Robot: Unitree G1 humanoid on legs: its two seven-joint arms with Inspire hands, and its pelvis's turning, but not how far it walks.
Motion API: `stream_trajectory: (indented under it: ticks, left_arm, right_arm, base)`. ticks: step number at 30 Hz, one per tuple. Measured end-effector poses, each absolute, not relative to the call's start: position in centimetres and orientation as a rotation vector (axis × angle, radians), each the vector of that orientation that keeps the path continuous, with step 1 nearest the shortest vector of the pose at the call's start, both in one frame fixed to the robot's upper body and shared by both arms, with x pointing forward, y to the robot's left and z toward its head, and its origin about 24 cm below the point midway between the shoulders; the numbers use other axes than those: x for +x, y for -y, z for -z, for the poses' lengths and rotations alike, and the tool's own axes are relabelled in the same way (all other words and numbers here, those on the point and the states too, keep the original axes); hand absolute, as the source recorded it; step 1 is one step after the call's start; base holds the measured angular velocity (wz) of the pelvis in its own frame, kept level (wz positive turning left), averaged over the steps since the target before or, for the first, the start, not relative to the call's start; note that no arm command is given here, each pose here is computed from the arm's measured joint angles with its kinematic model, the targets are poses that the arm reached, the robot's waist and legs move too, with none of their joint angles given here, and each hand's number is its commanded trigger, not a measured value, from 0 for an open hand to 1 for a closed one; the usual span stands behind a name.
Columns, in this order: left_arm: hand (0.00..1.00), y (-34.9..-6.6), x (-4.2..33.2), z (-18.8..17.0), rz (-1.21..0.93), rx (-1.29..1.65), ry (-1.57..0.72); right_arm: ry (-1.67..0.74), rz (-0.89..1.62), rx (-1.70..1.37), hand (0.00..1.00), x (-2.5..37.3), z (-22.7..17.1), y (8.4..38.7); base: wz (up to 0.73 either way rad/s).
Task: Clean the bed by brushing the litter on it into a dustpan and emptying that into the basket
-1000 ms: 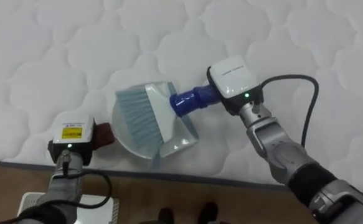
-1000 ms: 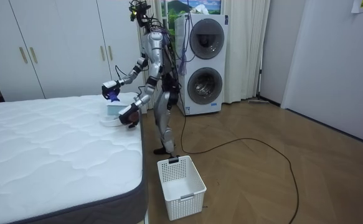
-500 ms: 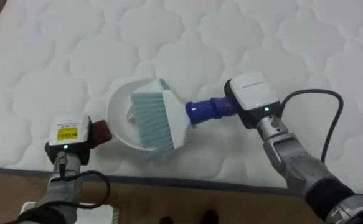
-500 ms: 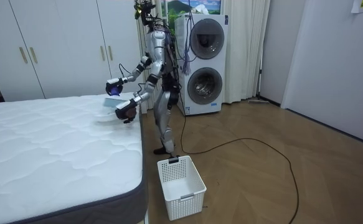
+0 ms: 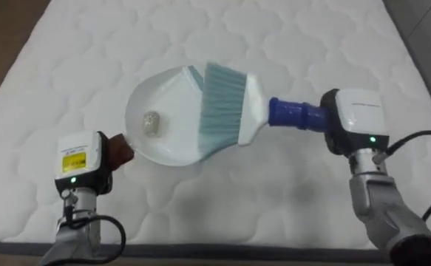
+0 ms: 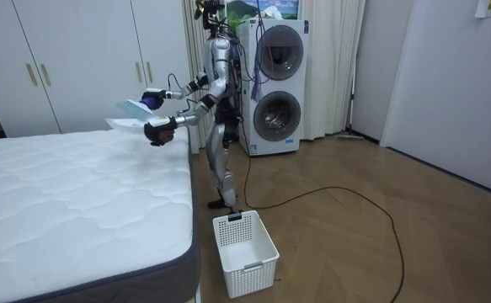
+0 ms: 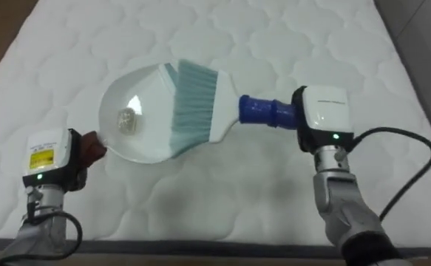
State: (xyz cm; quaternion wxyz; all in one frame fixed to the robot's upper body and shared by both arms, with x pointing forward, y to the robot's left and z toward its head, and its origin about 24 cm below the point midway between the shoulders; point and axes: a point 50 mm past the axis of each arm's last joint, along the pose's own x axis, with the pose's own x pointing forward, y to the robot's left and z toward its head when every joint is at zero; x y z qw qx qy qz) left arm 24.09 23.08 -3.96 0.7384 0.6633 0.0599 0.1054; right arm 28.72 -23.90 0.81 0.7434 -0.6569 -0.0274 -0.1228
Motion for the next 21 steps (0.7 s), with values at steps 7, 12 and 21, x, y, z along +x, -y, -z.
stream_trajectory:
  ticks: [7, 12, 21]
  left_arm:
    - [1.0, -23.5, 23.2, 3.0, -0.272, 1.393, -0.111]
    - [1.0, -23.9, 23.5, 1.9, -0.327, 1.368, -0.078]
    - [1.0, -23.6, 22.2, 1.2, -0.343, 1.317, -0.03]
  right_arm:
    - [-0.112, 0.388, -1.294, 0.28, 25.4, 0.9, 26.9]
    - [-0.167, 0.429, -1.212, 0.0, 24.7, 1.4, 27.5]
    - [-0.236, 0.484, -1.067, 0.0, 23.5, 2.1, 27.9]
  base:
    - [0.0]
    - [0.0]
    - [0.0]
